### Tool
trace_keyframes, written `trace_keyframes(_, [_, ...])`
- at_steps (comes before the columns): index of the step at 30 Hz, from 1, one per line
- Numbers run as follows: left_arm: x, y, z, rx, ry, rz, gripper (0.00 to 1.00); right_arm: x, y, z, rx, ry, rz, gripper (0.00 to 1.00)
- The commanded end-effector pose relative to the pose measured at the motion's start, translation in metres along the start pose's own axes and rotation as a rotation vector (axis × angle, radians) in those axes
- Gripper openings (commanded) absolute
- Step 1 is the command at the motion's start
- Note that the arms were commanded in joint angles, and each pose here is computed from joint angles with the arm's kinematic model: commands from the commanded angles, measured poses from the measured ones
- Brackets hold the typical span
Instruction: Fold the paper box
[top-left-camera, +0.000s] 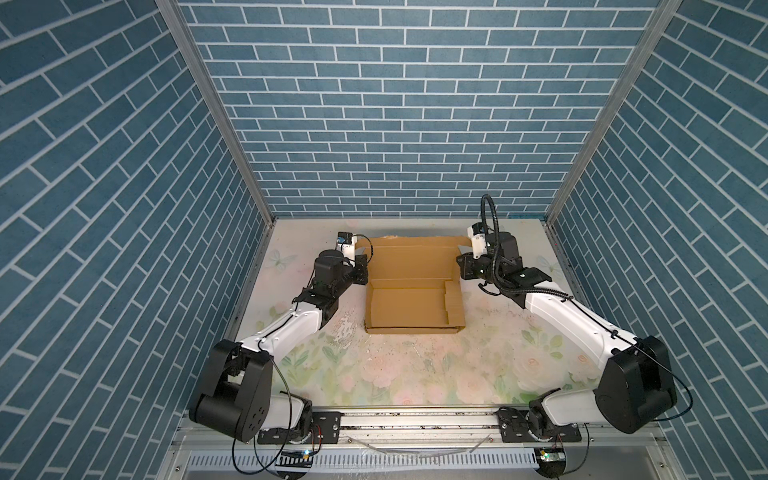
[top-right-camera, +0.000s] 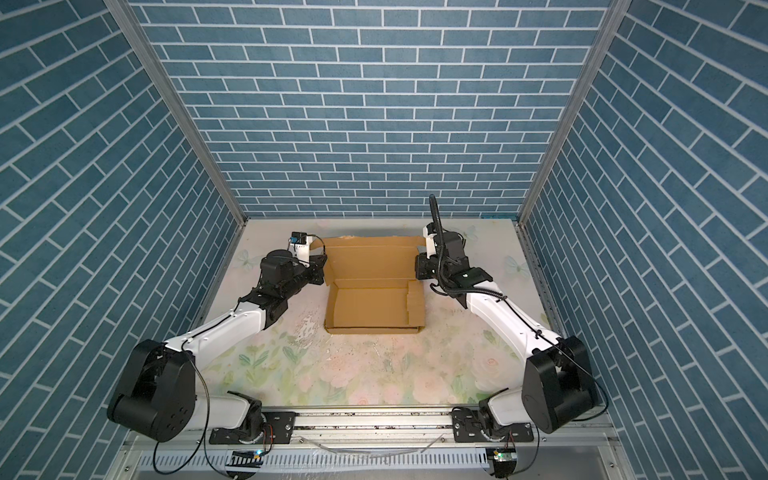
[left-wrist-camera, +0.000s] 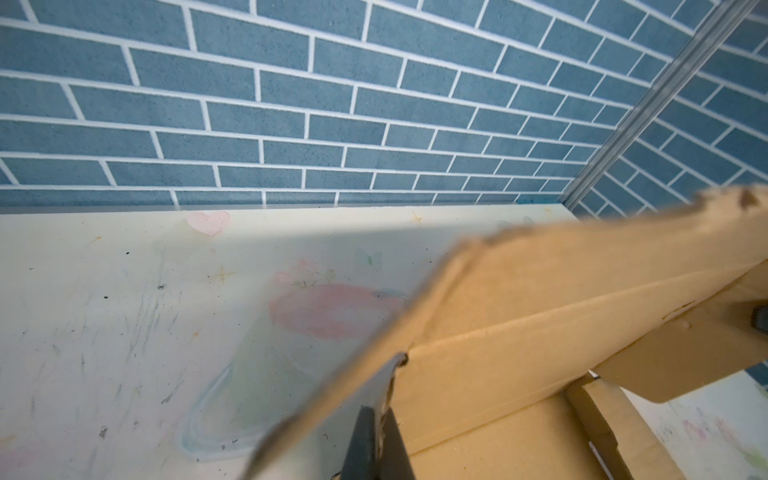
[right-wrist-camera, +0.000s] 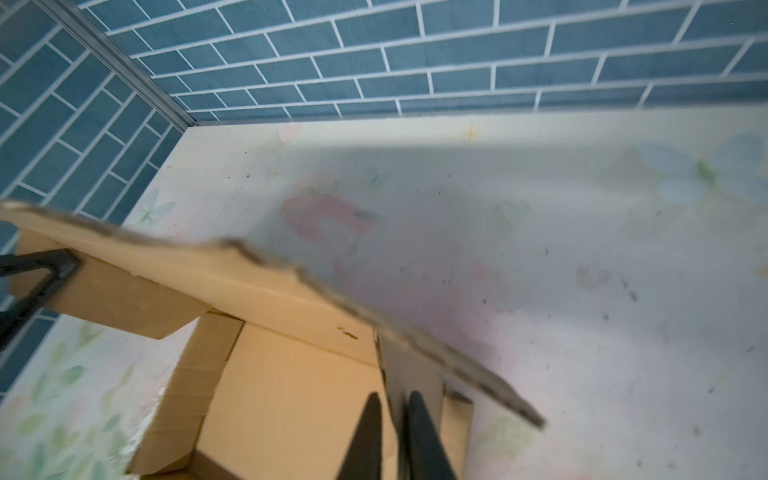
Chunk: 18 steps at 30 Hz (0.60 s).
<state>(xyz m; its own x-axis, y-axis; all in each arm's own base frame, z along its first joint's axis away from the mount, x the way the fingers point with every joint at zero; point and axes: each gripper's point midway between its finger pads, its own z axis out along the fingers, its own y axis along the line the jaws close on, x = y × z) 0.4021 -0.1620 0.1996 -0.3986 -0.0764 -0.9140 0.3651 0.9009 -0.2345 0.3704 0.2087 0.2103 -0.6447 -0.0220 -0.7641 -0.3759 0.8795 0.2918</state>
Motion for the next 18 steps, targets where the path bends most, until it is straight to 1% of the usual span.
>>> trace_keyframes(1, [-0.005,-0.005,-0.005,-0.003,0.017,0.087,0.00,-0.006,0.004,-0.024,-0.088,0.056,0.032,0.30])
trace_keyframes(4, [-0.002,-0.003,-0.005,-0.011,0.028,0.094,0.00,-0.002,0.005,-0.043,-0.157,0.081,0.063,0.48])
trace_keyframes(6, [-0.001,-0.002,-0.004,-0.018,0.038,0.088,0.00,0.007,0.002,-0.054,-0.189,0.099,0.110,0.56])
trace_keyframes(7, [0.001,-0.001,-0.003,-0.025,0.045,0.083,0.00,0.013,0.000,-0.059,-0.196,0.101,0.141,0.58])
trace_keyframes(9, [0.003,0.001,-0.003,-0.035,0.051,0.076,0.00,0.025,-0.008,-0.069,-0.201,0.082,0.213,0.60])
trace_keyframes(11, [0.003,0.002,-0.003,-0.036,0.050,0.075,0.00,0.038,-0.019,-0.076,-0.204,0.061,0.306,0.61])
trace_keyframes(12, [0.003,0.001,-0.003,-0.034,0.052,0.076,0.00,0.048,-0.028,-0.076,-0.184,0.061,0.360,0.61])
trace_keyframes(13, [0.003,0.001,-0.002,-0.033,0.053,0.076,0.00,0.061,-0.038,-0.075,-0.155,0.066,0.421,0.60])
trace_keyframes(16, [0.003,0.000,-0.001,-0.027,0.053,0.075,0.00,0.099,-0.058,-0.060,-0.088,0.098,0.549,0.56])
trace_keyframes(18, [0.002,0.000,-0.001,-0.026,0.051,0.073,0.00,0.111,-0.058,-0.048,-0.123,0.101,0.626,0.53])
